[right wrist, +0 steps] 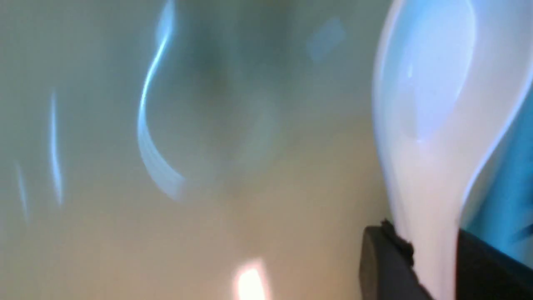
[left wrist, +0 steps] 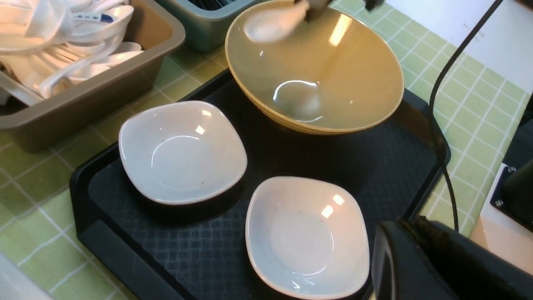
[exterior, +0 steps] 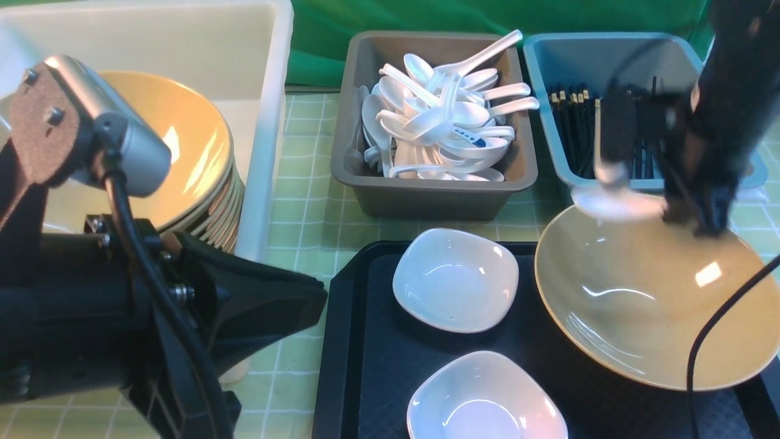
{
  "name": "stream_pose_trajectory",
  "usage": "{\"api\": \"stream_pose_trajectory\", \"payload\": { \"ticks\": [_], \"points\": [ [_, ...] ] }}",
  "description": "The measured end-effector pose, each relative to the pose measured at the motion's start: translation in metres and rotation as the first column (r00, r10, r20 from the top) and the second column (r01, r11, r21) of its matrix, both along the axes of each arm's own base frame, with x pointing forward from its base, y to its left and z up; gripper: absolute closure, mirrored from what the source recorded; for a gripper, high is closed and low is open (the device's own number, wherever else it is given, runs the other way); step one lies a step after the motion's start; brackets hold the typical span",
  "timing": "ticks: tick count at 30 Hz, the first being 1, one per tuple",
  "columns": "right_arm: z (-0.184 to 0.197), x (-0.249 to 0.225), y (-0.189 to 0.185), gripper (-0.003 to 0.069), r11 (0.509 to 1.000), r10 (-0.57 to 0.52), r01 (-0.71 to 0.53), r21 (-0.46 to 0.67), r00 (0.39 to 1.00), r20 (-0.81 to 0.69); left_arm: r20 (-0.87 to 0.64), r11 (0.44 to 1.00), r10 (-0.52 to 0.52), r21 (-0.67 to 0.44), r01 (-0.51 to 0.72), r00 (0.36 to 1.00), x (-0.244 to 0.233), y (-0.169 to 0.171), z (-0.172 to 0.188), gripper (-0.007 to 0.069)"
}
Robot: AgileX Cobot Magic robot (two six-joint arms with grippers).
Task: On green table put chopsticks spoon bowls plates into blue grey white boxes.
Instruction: 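Place the white spoon into the bin of spoons with the right gripper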
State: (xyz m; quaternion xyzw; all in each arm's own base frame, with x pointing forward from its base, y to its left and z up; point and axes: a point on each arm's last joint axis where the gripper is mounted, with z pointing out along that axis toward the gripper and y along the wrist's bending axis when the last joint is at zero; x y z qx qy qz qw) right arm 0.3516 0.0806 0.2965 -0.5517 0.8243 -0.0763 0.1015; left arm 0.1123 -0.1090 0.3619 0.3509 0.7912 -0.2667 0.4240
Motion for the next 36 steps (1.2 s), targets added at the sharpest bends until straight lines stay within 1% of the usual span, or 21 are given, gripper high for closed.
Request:
{"api": "stream_pose_trajectory", "payload": {
  "ticks": [2, 3, 5, 6, 7, 8, 10, 12, 14, 16, 18, 19, 20, 21, 22, 25, 27, 29, 31, 33, 36],
  "points": [
    [0.023, 0.012, 0.016, 0.0499, 0.972, -0.116, 0.097, 0.212, 0.990, 0.079, 0.025, 1.000, 0.019, -0.019, -0.019, 0.999, 0.003, 0.000, 0.002, 0.0627],
    [0.026, 0.015, 0.018, 0.0499, 0.967, -0.125, 0.099, 0.235, 0.987, 0.097, 0.029, 0.999, 0.023, -0.022, -0.022, 0.999, 0.003, 0.000, 0.003, 0.0627],
    [0.039, 0.032, 0.036, 0.0499, 0.904, -0.200, 0.121, 0.410, 0.967, 0.155, 0.051, 0.998, 0.043, -0.041, -0.041, 0.998, 0.006, -0.001, 0.005, 0.0627],
    [0.041, 0.038, 0.042, 0.0499, 0.882, -0.217, 0.117, 0.456, 0.961, 0.173, 0.058, 0.998, 0.051, -0.050, -0.048, 0.997, 0.008, -0.001, 0.005, 0.0627],
    [0.042, 0.056, 0.058, 0.0499, 0.815, -0.274, 0.111, 0.568, 0.939, 0.209, 0.069, 0.996, 0.063, -0.060, -0.059, 0.996, 0.010, -0.002, 0.006, 0.0627],
    [0.042, 0.061, 0.061, 0.0499, 0.799, -0.289, 0.109, 0.591, 0.932, 0.218, 0.070, 0.996, 0.064, -0.061, -0.060, 0.995, 0.010, -0.002, 0.006, 0.0627],
    [0.028, 0.094, 0.080, 0.0499, 0.695, -0.404, 0.144, 0.705, 0.889, 0.217, 0.072, 0.996, 0.070, -0.064, -0.066, 0.995, 0.012, -0.002, 0.006, 0.0627],
    [0.018, 0.111, 0.086, 0.0499, 0.651, -0.457, 0.170, 0.740, 0.866, 0.203, 0.068, 0.996, 0.071, -0.065, -0.067, 0.995, 0.012, -0.002, 0.006, 0.0627],
    [0.001, 0.129, 0.090, 0.0496, 0.645, -0.477, 0.190, 0.740, 0.857, 0.196, 0.062, 0.996, 0.069, -0.063, -0.065, 0.996, 0.012, -0.002, 0.005, 0.0627],
    [-0.011, 0.139, 0.092, 0.0475, 0.671, -0.469, 0.206, 0.712, 0.862, 0.193, 0.054, 0.996, 0.066, -0.060, -0.063, 0.996, 0.011, -0.002, 0.005, 0.0627],
    [-0.017, 0.141, 0.091, 0.0433, 0.680, -0.472, 0.229, 0.697, 0.864, 0.176, 0.046, 0.996, 0.064, -0.058, -0.061, 0.997, 0.011, -0.003, 0.004, 0.0627],
    [-0.016, 0.141, 0.090, 0.0389, 0.680, -0.476, 0.242, 0.692, 0.864, 0.165, 0.041, 0.997, 0.060, -0.054, -0.058, 0.997, 0.011, -0.003, 0.004, 0.0627],
    [-0.012, 0.140, 0.087, 0.0332, 0.675, -0.483, 0.248, 0.695, 0.860, 0.163, 0.038, 0.997, 0.057, -0.051, -0.055, 0.998, 0.010, -0.003, 0.003, 0.0627],
    [-0.009, 0.139, 0.086, 0.0324, 0.673, -0.485, 0.249, 0.696, 0.859, 0.162, 0.036, 0.997, 0.056, -0.050, -0.054, 0.998, 0.010, -0.003, 0.003, 0.0627],
    [0.000, 0.135, 0.080, 0.0269, 0.668, -0.492, 0.255, 0.699, 0.856, 0.157, 0.033, 0.998, 0.054, -0.047, -0.052, 0.998, 0.010, -0.003, 0.003, 0.0627],
    [0.036, 0.115, 0.063, 0.0182, 0.637, -0.511, 0.255, 0.727, 0.846, 0.151, 0.037, 0.997, 0.057, -0.051, -0.055, 0.998, 0.010, -0.003, 0.003, 0.0627],
    [0.068, 0.093, 0.051, 0.0158, 0.615, -0.521, 0.241, 0.751, 0.839, 0.158, 0.047, 0.996, 0.065, -0.059, -0.063, 0.997, 0.011, -0.003, 0.004, 0.0627],
    [0.117, 0.043, 0.036, 0.0148, 0.602, -0.518, 0.206, 0.771, 0.836, 0.181, 0.047, 0.993, 0.090, -0.083, -0.086, 0.995, 0.015, -0.004, 0.005, 0.0625],
    [0.134, 0.020, 0.031, 0.0147, 0.603, -0.509, 0.190, 0.775, 0.839, 0.191, 0.035, 0.991, 0.102, -0.095, -0.098, 0.994, 0.018, -0.005, 0.004, 0.0624],
    [0.163, -0.034, 0.020, 0.0147, 0.614, -0.480, 0.156, 0.774, 0.852, 0.209, -0.013, 0.987, 0.114, -0.109, -0.115, 0.993, 0.027, -0.012, -0.001, 0.0622],
    [0.180, -0.105, 0.006, 0.0153, 0.626, -0.451, 0.127, 0.770, 0.864, 0.223, -0.114, 0.986, 0.115, -0.110, -0.128, 0.987, 0.045, -0.026, -0.014, 0.0595]
  ]
}}
